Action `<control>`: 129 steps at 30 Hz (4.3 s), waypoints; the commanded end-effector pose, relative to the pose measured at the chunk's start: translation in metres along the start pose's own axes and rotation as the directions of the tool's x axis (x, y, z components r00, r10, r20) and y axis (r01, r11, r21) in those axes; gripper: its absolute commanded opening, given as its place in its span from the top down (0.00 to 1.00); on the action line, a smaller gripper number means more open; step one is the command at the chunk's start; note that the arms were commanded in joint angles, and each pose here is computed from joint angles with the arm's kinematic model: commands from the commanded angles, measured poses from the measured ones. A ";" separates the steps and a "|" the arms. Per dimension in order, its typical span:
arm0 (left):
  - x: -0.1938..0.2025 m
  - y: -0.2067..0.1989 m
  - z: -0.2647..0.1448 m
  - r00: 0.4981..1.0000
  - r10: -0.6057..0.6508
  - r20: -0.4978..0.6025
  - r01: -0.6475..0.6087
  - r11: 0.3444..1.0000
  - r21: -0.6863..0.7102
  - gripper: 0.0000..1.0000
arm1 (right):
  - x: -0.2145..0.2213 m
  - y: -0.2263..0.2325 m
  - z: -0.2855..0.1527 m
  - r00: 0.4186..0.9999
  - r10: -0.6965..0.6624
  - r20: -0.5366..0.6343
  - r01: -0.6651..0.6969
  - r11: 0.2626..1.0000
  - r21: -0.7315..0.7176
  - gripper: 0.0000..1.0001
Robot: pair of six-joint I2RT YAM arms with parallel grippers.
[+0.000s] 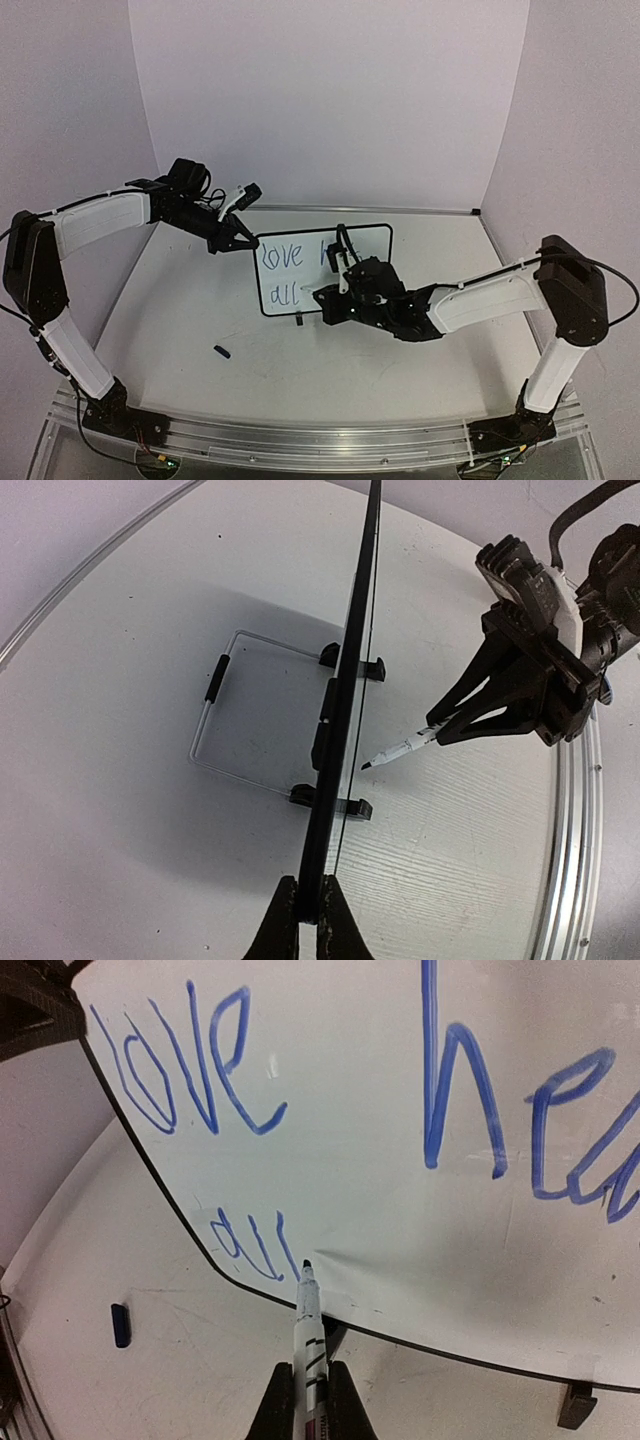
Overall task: Write a sentence on the whiteboard
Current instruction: Write a sentence on the whiteboard, then place the whiteboard at the center of the board, then pick up the pen cap from the corner of the board.
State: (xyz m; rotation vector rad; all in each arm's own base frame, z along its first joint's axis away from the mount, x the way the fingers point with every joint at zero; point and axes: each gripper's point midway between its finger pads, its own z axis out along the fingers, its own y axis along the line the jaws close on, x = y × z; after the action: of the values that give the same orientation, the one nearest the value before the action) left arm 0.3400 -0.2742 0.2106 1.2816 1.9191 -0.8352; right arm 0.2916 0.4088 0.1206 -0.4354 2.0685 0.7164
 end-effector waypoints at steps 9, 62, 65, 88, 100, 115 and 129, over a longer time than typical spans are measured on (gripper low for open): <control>-0.020 0.005 -0.017 0.996 0.076 0.045 -0.073 0.995 -0.070 1.00 | 0.015 -0.008 0.009 1.000 0.018 -0.015 -0.018 1.000 0.021 1.00; -0.018 0.006 -0.015 0.999 0.037 0.028 -0.035 0.997 -0.061 0.74 | -0.036 0.007 -0.064 0.996 -0.036 0.085 0.041 0.998 -0.057 1.00; -0.018 0.006 -0.015 0.999 0.034 0.027 -0.032 0.998 -0.061 0.68 | -0.041 0.000 -0.072 0.993 -0.033 0.111 0.037 0.999 -0.026 1.00; -0.068 0.007 -0.077 0.983 0.106 0.152 -0.065 0.966 -0.251 0.01 | -0.055 -0.022 -0.123 0.987 -0.010 0.163 0.002 0.999 0.045 1.00; -0.054 -0.006 -0.133 0.874 -0.178 0.451 0.365 0.854 -0.370 0.02 | -0.053 -0.029 -0.154 0.986 0.087 0.146 -0.092 0.995 0.031 1.00; 0.125 -0.049 -0.063 0.671 -0.675 0.307 0.740 0.637 -0.216 0.12 | -0.021 -0.037 -0.148 0.981 0.174 0.088 -0.176 0.984 0.015 1.00; 0.171 -0.072 0.016 0.640 -0.765 0.073 0.760 0.615 -0.210 0.12 | -0.007 -0.038 -0.142 0.977 0.200 0.073 -0.201 0.980 0.005 1.00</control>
State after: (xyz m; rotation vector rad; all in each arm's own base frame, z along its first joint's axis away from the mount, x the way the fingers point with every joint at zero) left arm 0.2212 -0.2081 0.0726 0.2268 2.5407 -0.9528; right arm 0.2266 0.2852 0.1729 -0.2123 2.0927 0.7879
